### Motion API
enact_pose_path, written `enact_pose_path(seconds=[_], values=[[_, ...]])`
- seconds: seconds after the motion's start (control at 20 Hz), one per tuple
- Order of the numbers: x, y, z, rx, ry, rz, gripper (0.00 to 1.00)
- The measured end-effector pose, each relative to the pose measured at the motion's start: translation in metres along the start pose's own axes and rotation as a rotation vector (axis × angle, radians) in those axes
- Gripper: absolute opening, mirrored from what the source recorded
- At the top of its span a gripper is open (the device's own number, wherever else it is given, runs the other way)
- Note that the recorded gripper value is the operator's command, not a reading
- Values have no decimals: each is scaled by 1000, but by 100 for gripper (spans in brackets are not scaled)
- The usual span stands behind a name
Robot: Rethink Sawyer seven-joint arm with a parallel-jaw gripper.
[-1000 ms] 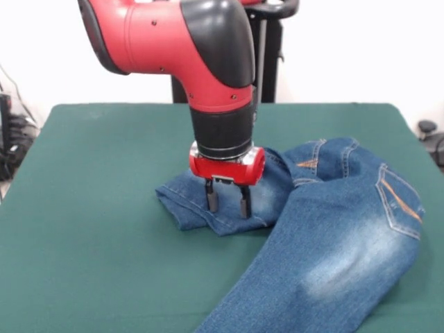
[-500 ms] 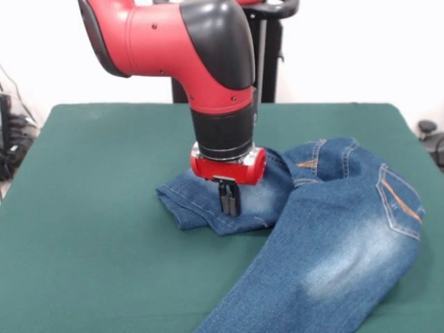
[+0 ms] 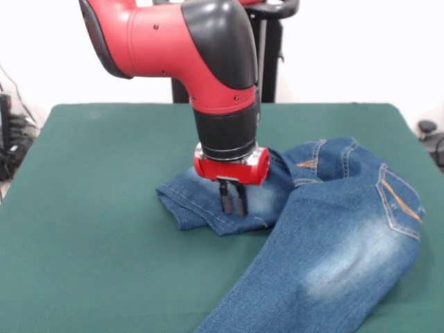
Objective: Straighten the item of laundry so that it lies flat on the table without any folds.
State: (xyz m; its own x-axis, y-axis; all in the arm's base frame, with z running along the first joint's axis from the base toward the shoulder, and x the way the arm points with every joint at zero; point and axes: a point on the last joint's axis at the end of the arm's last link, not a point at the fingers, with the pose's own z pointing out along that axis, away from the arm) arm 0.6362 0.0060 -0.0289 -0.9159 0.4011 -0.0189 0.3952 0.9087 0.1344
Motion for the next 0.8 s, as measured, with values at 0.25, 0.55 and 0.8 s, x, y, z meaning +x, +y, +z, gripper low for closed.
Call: enact_pose_path(seconds=[0.25, 0.55, 0.8], values=[[0, 3, -1, -1, -1, -4, 100], [0, 5, -2, -6, -2, -5, 100], [-1, 4, -2, -11, -2, -2, 100]])
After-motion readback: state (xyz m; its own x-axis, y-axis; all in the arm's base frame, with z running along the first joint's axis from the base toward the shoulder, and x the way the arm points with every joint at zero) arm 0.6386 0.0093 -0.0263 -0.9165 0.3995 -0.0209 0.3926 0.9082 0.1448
